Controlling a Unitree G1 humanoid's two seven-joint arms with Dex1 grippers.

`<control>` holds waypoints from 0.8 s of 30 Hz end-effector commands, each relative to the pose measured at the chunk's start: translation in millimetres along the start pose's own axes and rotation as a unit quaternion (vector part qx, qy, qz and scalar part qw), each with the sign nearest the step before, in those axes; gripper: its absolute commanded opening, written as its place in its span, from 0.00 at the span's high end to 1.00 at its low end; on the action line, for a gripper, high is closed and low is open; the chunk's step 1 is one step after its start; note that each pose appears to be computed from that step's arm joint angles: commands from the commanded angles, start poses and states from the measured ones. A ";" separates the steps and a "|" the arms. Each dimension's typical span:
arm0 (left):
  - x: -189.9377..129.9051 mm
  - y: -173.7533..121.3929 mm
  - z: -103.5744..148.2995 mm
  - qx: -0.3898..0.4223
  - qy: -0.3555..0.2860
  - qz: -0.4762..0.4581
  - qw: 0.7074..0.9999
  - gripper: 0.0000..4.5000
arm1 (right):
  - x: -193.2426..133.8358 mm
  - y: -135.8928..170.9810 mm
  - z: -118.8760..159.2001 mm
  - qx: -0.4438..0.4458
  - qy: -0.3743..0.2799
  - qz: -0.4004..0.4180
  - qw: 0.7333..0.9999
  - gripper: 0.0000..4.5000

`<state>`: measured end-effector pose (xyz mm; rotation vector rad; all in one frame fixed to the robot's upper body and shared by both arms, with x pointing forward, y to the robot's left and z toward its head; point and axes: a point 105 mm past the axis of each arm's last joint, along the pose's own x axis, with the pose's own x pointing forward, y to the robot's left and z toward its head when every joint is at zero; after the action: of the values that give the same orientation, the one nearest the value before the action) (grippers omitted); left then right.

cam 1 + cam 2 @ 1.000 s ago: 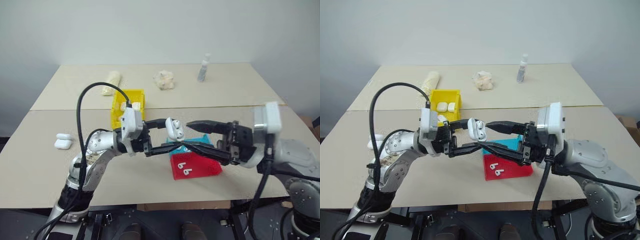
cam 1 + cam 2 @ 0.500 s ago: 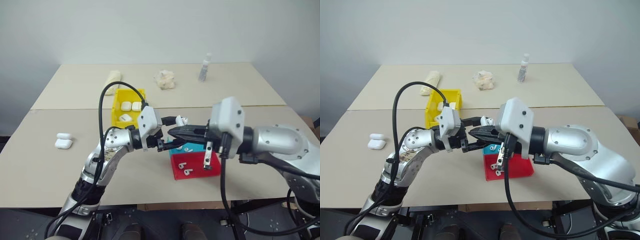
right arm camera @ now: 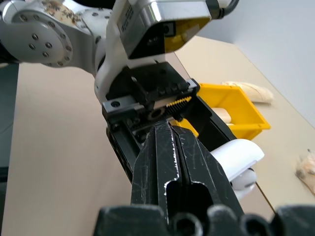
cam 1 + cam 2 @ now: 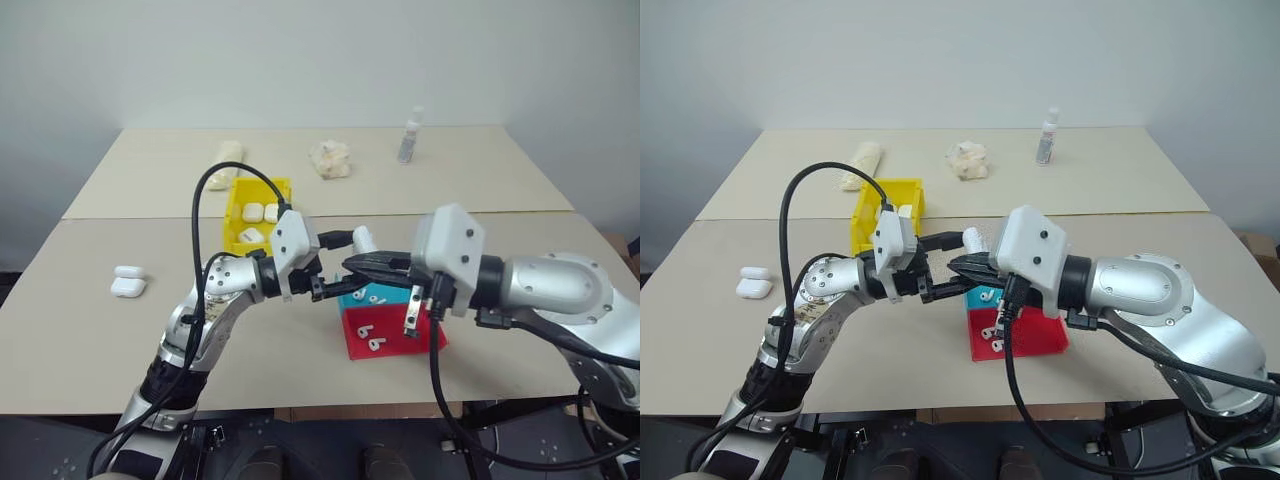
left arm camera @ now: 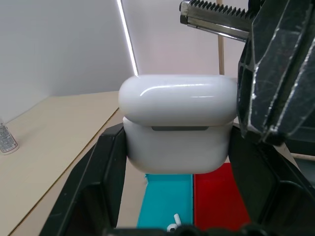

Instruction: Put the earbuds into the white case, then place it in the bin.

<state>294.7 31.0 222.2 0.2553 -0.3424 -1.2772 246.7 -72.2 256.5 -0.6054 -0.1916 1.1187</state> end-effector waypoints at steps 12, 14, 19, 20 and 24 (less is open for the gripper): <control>-14.0 30.9 16.2 0.052 -0.030 0.096 0.994 0.38 | -35.2 -18.5 46.0 -0.009 -0.126 -0.052 0.991 0.99; -16.3 59.5 18.8 0.068 -0.020 0.171 0.983 0.38 | -40.4 -23.7 46.8 -0.002 -0.131 -0.066 0.989 0.99; -28.4 139.1 4.6 0.089 0.087 0.382 0.916 0.38 | -38.4 -26.9 24.4 0.021 -0.090 -0.082 0.992 0.99; -33.0 148.4 -0.1 0.096 0.107 0.410 0.901 0.38 | -36.8 -25.7 20.3 0.024 -0.082 -0.081 0.993 0.99; -46.8 163.8 -25.2 0.126 0.180 0.448 0.866 0.38 | -30.6 -19.7 12.0 0.028 -0.065 -0.070 0.995 0.99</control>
<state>435.8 117.2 249.0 0.4349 -0.2285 -0.2883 248.3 -103.2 276.2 -0.4211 -0.2698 1.0248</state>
